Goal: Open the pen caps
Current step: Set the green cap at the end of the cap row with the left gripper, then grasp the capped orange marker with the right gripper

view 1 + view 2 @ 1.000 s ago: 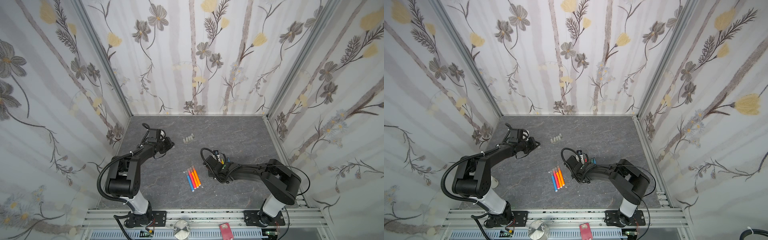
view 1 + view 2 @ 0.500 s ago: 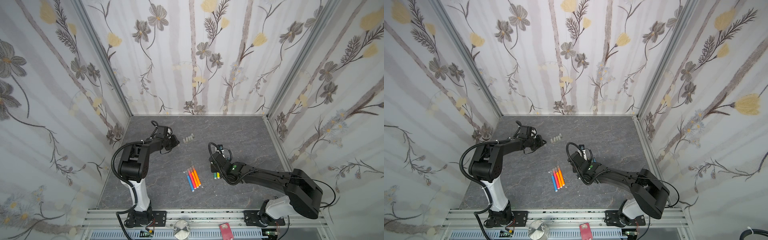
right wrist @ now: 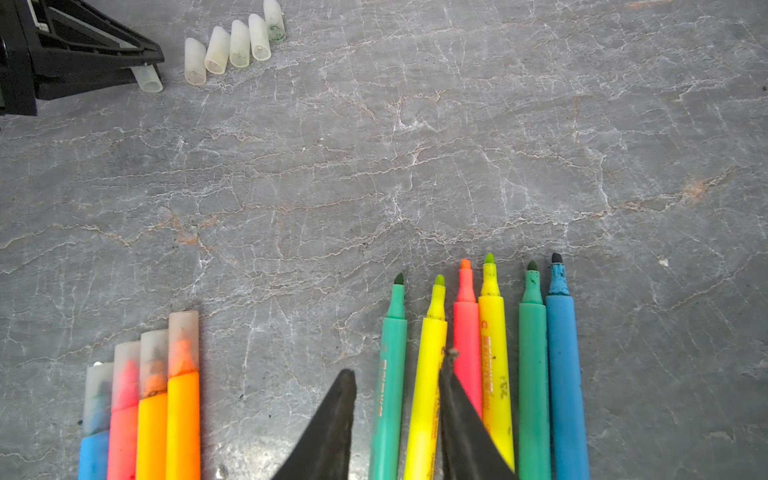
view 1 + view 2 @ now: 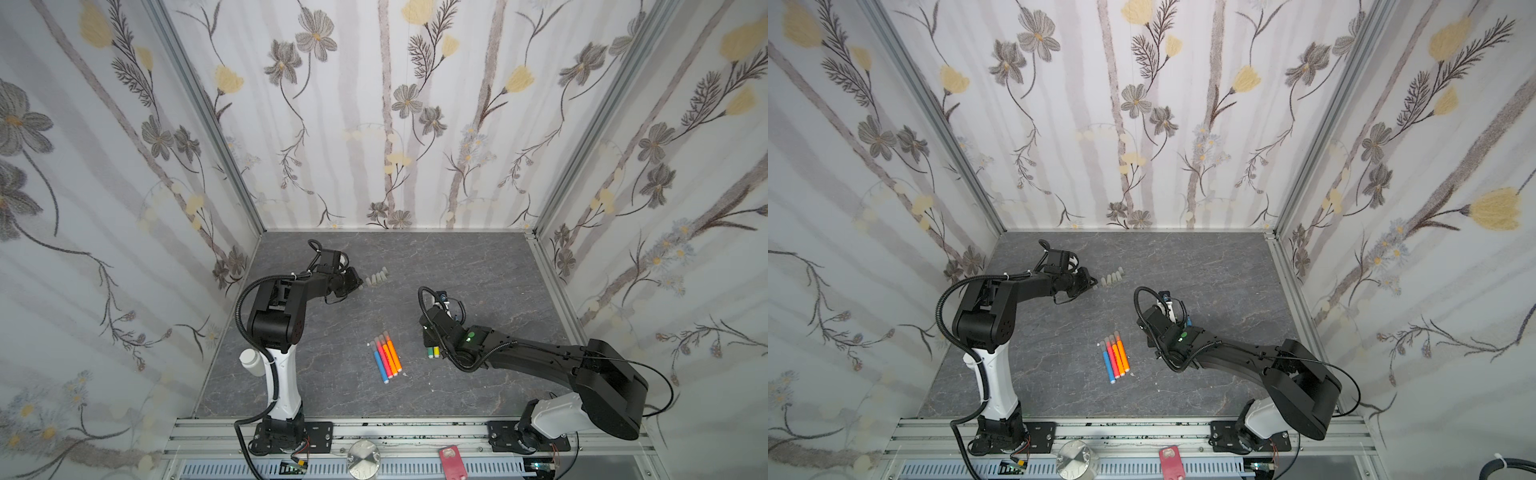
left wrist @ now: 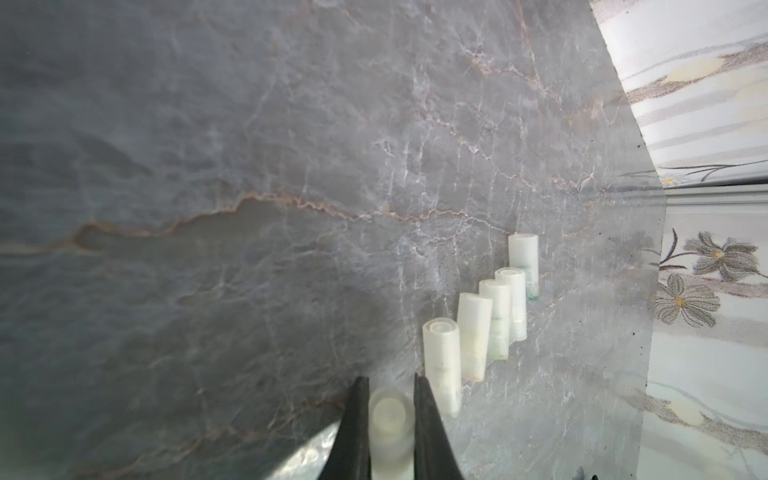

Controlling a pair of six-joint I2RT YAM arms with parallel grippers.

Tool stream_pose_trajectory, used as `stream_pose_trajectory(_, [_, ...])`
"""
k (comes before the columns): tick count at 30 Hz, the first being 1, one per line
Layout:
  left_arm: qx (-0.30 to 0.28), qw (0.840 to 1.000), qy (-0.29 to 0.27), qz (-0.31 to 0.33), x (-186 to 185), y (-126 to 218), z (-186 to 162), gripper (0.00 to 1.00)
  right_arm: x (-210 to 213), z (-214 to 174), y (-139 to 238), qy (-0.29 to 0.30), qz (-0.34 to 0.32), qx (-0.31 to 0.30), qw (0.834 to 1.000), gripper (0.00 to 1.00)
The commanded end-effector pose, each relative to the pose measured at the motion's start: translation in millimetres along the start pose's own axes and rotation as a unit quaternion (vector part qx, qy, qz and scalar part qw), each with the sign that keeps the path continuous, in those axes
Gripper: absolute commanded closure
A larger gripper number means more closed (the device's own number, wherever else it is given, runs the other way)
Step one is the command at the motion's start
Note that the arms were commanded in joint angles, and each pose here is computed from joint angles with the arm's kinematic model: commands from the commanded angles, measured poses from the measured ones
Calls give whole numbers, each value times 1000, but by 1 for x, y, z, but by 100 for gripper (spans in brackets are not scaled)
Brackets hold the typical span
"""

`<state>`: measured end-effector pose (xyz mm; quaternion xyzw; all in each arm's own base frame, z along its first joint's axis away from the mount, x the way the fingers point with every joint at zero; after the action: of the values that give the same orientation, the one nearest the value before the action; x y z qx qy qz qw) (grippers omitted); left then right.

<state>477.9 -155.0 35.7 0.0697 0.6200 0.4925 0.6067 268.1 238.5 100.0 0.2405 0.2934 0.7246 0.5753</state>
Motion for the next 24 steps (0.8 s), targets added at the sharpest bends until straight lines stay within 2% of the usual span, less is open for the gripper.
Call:
stream_pose_trajectory(1, [-3, 1000, 6, -7, -4, -5, 1, 95, 0, 0, -1, -1, -2, -3, 1000, 65])
stream_pose_trajectory(7, [-1, 1000, 6, -10, -7, -8, 0, 82, 2, -2, -2, 1, 6, 2, 1000, 65])
stream_pose_trajectory(12, [1, 1000, 5, -11, -9, -7, -1, 75, 3, -3, -2, 3, 8, 4, 1000, 65])
stream_pose_trajectory(19, [7, 1000, 5, -19, -14, -1, -4, 70, 7, -5, -4, 7, 16, 11, 1000, 65])
stream_pose_trajectory(24, [-2, 999, -4, -32, -30, 20, -2, 69, 25, -4, -5, 19, 56, 16, 998, 64])
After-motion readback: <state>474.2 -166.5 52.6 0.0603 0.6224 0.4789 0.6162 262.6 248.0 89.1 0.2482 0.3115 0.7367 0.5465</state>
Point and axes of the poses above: each gripper's point midway between its finger pads, its own y axis back along the fingers, its own x axis along the line the jaws close on, z = x × y, the point moved 1 cm from there along y, back along the fingers, and after that the axes turned 7 degrees about y, right-handed, at the moved point
